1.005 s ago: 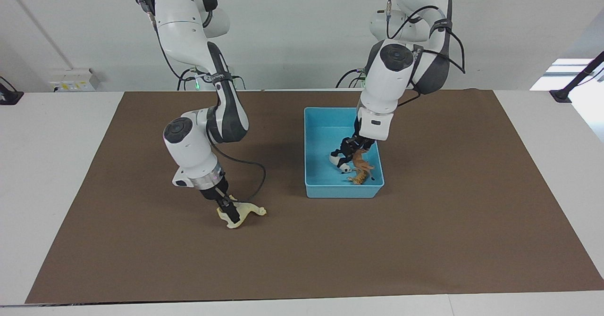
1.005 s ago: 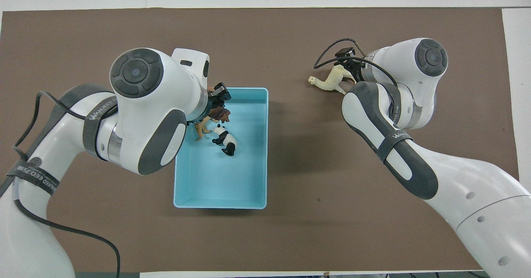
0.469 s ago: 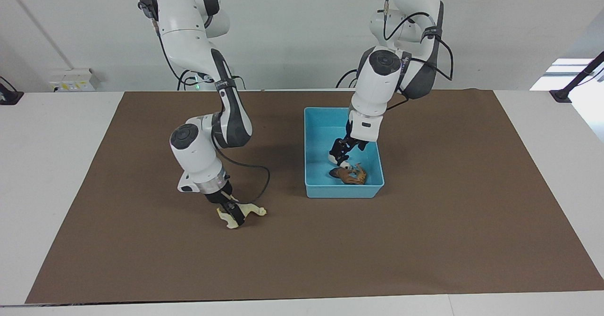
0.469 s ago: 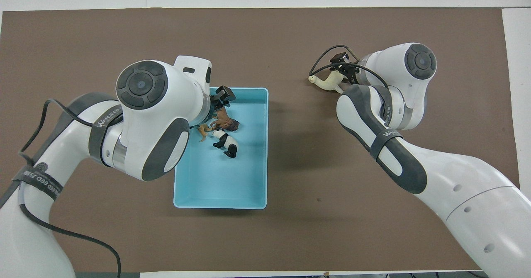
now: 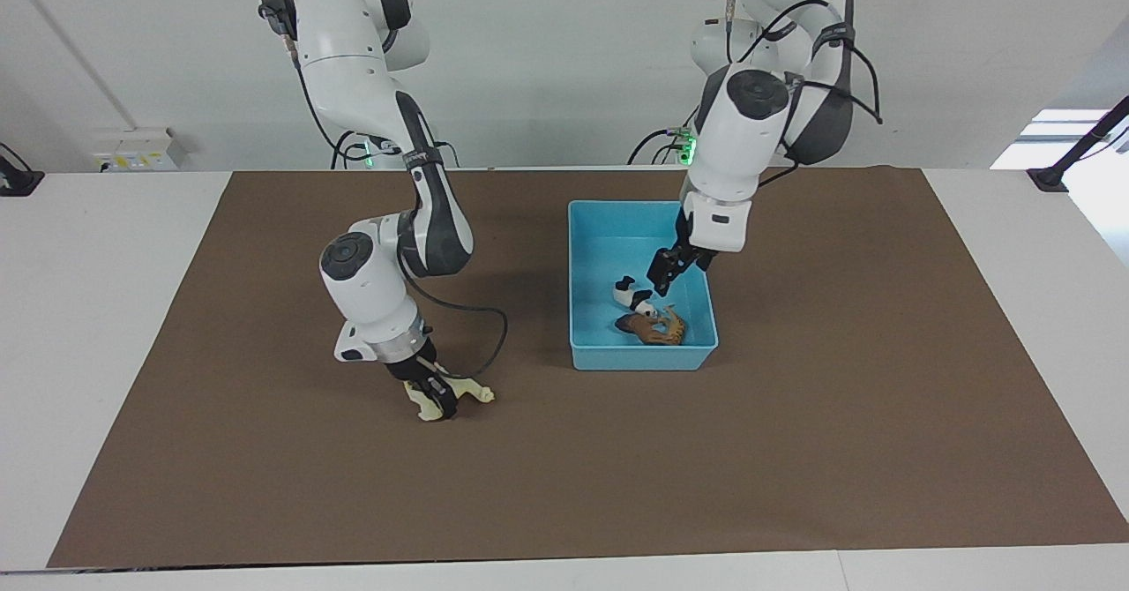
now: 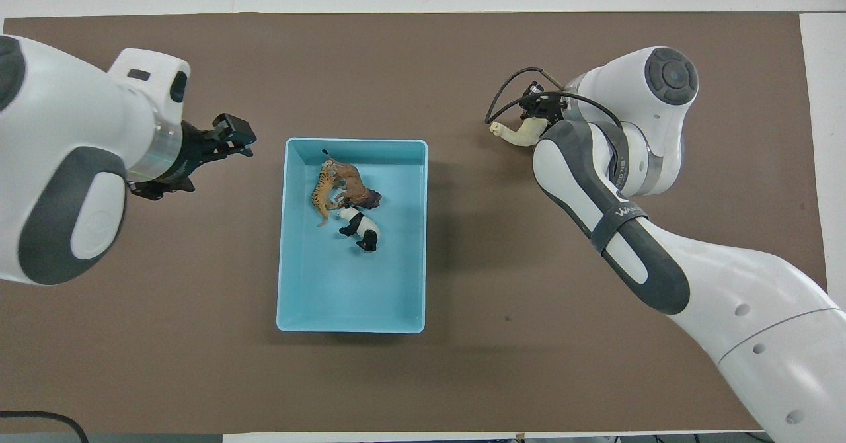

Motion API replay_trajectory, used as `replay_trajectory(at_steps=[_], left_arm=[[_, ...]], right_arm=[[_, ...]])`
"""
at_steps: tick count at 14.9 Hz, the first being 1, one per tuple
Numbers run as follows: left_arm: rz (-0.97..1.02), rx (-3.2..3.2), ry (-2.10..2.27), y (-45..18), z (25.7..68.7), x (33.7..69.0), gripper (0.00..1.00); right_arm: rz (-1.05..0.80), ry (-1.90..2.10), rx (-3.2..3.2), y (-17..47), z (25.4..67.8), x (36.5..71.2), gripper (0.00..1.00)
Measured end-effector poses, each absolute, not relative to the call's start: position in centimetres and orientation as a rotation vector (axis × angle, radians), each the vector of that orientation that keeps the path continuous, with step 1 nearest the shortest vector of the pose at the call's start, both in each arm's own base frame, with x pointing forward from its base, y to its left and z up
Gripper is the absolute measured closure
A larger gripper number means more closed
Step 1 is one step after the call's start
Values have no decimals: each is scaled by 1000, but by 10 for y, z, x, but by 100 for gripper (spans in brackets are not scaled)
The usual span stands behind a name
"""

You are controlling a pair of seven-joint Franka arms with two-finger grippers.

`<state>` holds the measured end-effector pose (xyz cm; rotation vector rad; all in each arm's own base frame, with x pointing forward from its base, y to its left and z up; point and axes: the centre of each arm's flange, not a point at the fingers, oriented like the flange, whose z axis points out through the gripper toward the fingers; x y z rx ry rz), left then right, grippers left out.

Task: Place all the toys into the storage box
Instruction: 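Withdraw the left gripper from the box while the right gripper lifts the llama, then carry the llama over the box with the right gripper and release it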

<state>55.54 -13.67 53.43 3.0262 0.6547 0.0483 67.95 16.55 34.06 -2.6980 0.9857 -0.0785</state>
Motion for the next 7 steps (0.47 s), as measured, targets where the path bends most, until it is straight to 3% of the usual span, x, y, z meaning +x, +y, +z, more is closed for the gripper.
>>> replay_trajectory(at_steps=[4,7], left_arm=[[27,3079,477,-62,573,550,0],[-13,3107,310,-39,579,549,0]], right_arm=[[-1,1091,-2479,211,460,680,55],[13,1168,-2328,316,501,648,55]])
